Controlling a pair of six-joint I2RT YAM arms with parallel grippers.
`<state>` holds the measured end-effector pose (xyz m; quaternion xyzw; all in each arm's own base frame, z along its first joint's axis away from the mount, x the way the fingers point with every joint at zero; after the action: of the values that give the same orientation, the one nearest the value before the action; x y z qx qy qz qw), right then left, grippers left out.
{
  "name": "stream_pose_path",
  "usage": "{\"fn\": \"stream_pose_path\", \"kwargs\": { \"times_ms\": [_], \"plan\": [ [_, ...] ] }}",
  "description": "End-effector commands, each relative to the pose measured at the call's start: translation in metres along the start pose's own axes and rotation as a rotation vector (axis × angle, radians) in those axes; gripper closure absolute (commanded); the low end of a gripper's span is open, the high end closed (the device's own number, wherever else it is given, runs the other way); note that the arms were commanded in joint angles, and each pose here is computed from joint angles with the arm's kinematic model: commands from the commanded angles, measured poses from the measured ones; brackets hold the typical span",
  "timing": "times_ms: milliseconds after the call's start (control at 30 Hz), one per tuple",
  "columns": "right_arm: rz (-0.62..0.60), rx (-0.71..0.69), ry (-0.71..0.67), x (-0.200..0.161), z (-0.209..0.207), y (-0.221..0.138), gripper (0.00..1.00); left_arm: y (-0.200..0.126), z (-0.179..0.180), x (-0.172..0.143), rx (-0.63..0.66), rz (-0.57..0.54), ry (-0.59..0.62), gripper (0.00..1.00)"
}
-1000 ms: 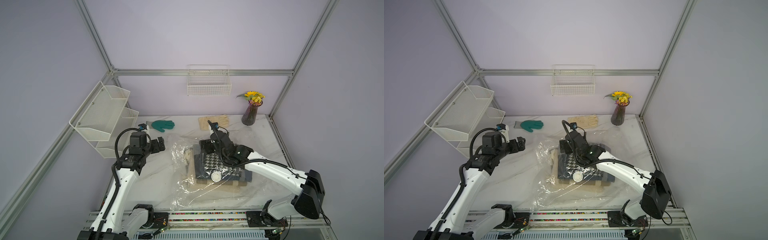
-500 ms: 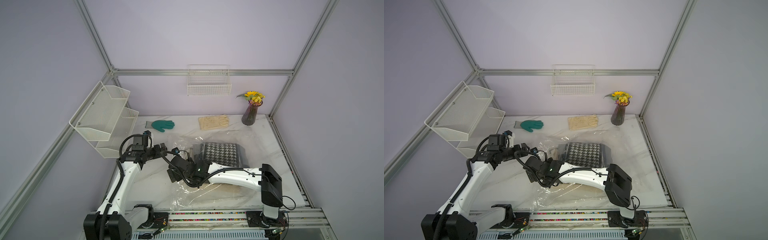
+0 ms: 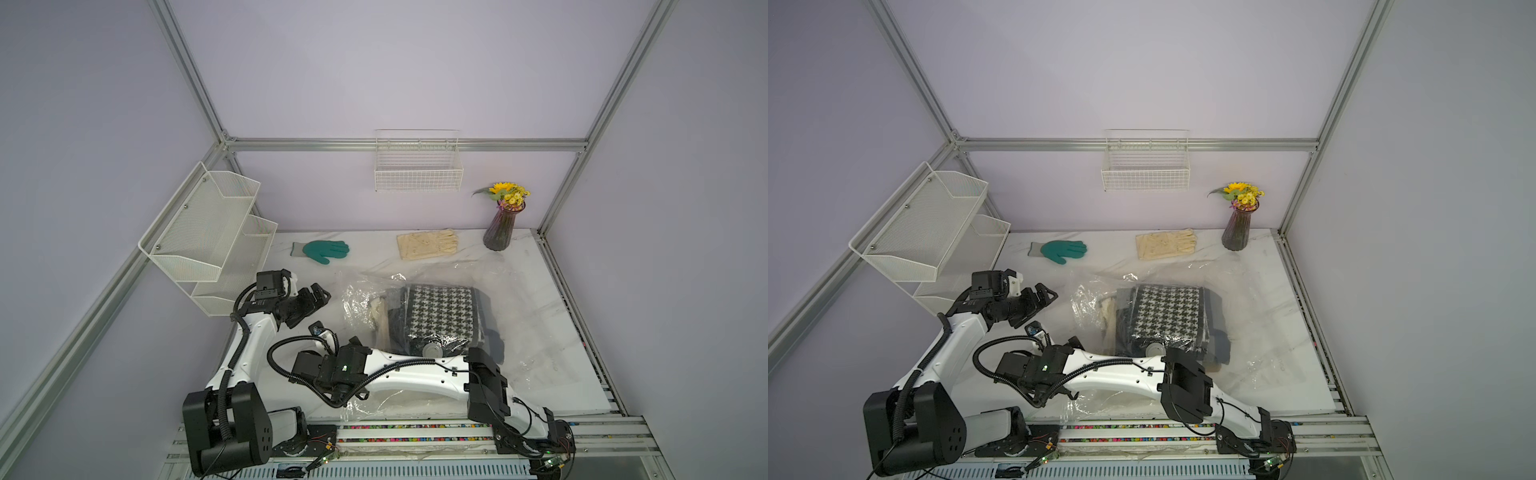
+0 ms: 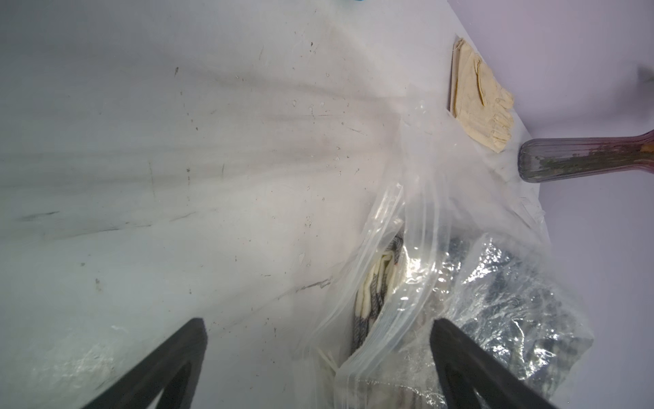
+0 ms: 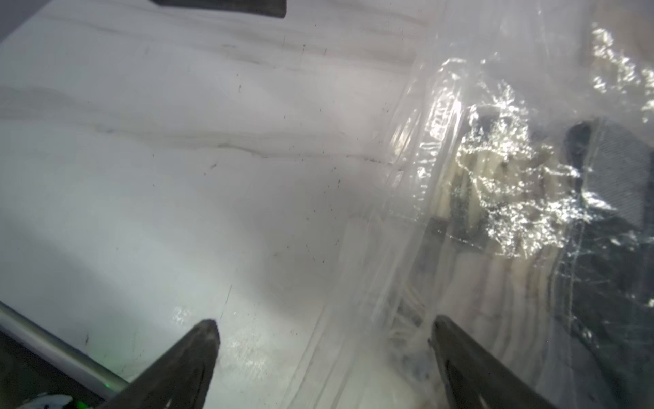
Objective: Take the scarf out of the vacuum bag
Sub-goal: Adjust the vacuum bag at the center of the board.
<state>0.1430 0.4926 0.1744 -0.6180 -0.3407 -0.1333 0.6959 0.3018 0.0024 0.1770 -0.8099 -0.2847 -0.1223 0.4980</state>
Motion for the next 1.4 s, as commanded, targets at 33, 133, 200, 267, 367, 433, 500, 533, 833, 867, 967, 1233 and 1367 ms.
{"fn": "stream_pose_path", "kwargs": {
  "times_ms": [33, 133, 200, 267, 367, 433, 500, 533, 833, 867, 967, 1233, 1367],
  "plan": [
    [-0.005, -0.149, -0.021, -0.012, -0.02, 0.003, 0.03, -0.003, 0.0, 0.011, -0.087, -0.04, -0.05, 0.0],
    [-0.019, -0.198, -0.028, -0.016, -0.026, 0.008, 0.03, -0.003, 0.003, 0.014, -0.097, -0.045, -0.063, 0.0],
    [-0.023, -0.214, -0.045, -0.019, -0.025, 0.013, 0.03, -0.002, 0.003, 0.014, -0.102, -0.041, -0.07, 0.0],
    [-0.026, -0.225, -0.053, -0.02, -0.025, 0.016, 0.03, -0.001, 0.004, 0.013, -0.106, -0.036, -0.075, 0.0],
    [-0.029, -0.234, -0.06, -0.022, -0.024, 0.022, 0.03, -0.001, 0.005, 0.013, -0.106, -0.034, -0.08, 0.0],
    [-0.03, -0.228, -0.044, -0.02, -0.022, 0.02, 0.03, -0.002, 0.006, 0.012, -0.101, -0.038, -0.082, 0.0],
    [-0.038, -0.18, -0.044, -0.017, -0.015, 0.02, 0.03, -0.003, 0.008, 0.012, -0.091, -0.041, -0.085, 0.0],
    [-0.04, -0.177, -0.041, -0.016, -0.015, 0.02, 0.03, -0.003, 0.009, 0.012, -0.088, -0.042, -0.089, 0.0],
    [-0.002, -0.211, 0.087, -0.007, -0.074, 0.036, 0.03, -0.002, 0.014, 0.011, -0.081, -0.038, -0.109, 0.0],
    [0.003, -0.212, 0.112, -0.004, -0.086, 0.036, 0.03, -0.003, 0.015, 0.011, -0.078, -0.04, -0.107, 0.0],
    [0.01, -0.233, 0.15, 0.001, -0.119, 0.036, 0.03, -0.003, 0.014, 0.011, -0.079, -0.043, -0.104, 0.0],
    [0.011, -0.276, 0.245, 0.018, -0.19, 0.029, 0.03, -0.004, 0.014, 0.011, -0.08, -0.046, -0.102, 0.0],
    [0.018, -0.309, 0.264, 0.02, -0.22, 0.026, 0.03, -0.005, 0.013, 0.011, -0.081, -0.051, -0.099, 0.0]
  ]
}}
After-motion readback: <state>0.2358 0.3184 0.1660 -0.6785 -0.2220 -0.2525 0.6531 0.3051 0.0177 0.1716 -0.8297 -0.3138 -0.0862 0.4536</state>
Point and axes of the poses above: each gripper's point midway between its finger pads, its own y axis out along the fingers, its own z axis along the line the jaws close on, x = y × z, the point moved 5 cm from there along -y, back along the fingers, and after that the axes turned 15 degrees about y, right-handed, at the moved point
